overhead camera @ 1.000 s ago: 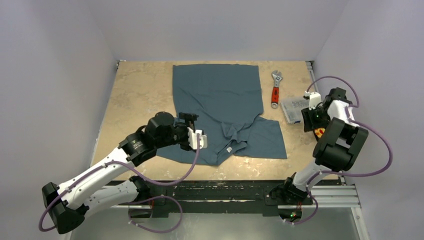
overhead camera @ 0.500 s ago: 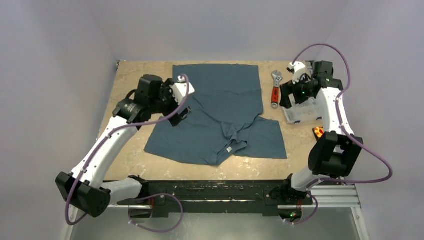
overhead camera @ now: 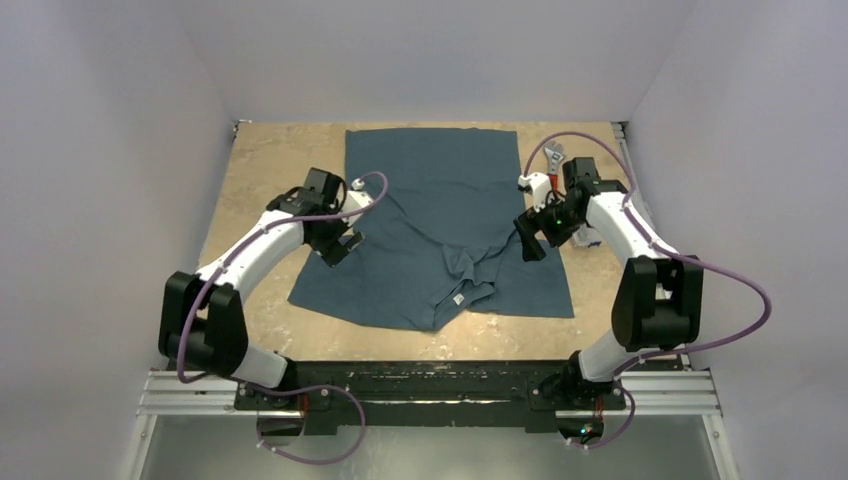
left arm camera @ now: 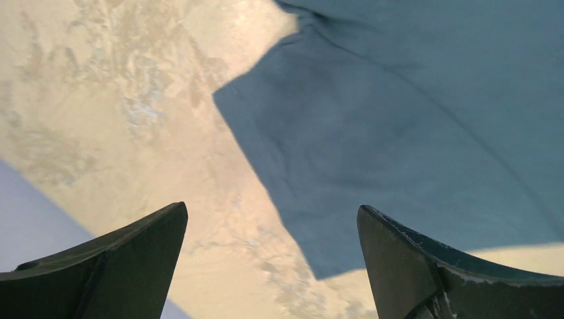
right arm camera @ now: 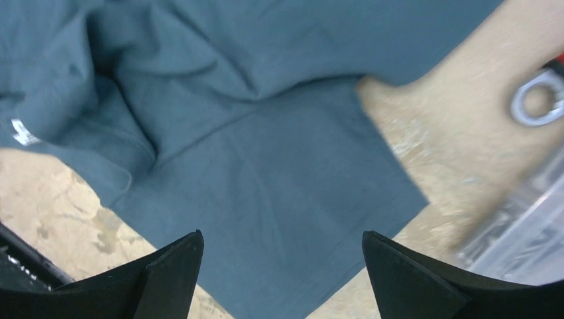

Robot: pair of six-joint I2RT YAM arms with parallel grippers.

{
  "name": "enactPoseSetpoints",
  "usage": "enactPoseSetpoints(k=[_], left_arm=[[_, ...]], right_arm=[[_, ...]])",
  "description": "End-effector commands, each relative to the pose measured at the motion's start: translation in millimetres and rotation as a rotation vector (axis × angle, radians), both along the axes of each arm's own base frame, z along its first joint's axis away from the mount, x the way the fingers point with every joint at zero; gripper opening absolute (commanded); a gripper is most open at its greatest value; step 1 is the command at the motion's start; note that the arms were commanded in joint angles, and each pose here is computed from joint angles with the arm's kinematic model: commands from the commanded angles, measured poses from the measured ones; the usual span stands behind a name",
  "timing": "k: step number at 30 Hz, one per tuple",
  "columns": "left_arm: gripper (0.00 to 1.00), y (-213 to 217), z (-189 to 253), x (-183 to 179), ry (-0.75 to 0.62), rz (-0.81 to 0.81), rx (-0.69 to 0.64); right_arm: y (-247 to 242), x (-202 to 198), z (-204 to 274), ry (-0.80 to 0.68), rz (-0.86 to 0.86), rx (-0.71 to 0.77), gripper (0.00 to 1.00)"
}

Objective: Remove the brooch from the garment

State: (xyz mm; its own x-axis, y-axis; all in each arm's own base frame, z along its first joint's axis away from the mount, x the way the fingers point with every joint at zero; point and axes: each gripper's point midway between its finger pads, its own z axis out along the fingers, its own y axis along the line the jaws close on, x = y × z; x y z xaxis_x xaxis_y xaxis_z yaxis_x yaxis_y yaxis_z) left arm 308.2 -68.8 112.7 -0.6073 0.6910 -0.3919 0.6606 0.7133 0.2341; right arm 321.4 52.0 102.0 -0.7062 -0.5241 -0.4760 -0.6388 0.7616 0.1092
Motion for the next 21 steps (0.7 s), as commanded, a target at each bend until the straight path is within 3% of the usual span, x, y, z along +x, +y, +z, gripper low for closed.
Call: enactPoseSetpoints(k=[1,8,21], left_arm=[[1.00,30,-4,51,-0.199,0.005,0.321],[1.00,23,-38,62,-0.160,-0.050,0.403],[1.00,56,-107,-14,0.003,-0.238,0.521]], right_arm=[[0,-8,-15,-0.004,0.033,-0.055,0.92],[9,-17,-54,0.068,0.055,-0.100,0.90],[-20,-46,-105,0.172,0.142,-0.255,0.90]])
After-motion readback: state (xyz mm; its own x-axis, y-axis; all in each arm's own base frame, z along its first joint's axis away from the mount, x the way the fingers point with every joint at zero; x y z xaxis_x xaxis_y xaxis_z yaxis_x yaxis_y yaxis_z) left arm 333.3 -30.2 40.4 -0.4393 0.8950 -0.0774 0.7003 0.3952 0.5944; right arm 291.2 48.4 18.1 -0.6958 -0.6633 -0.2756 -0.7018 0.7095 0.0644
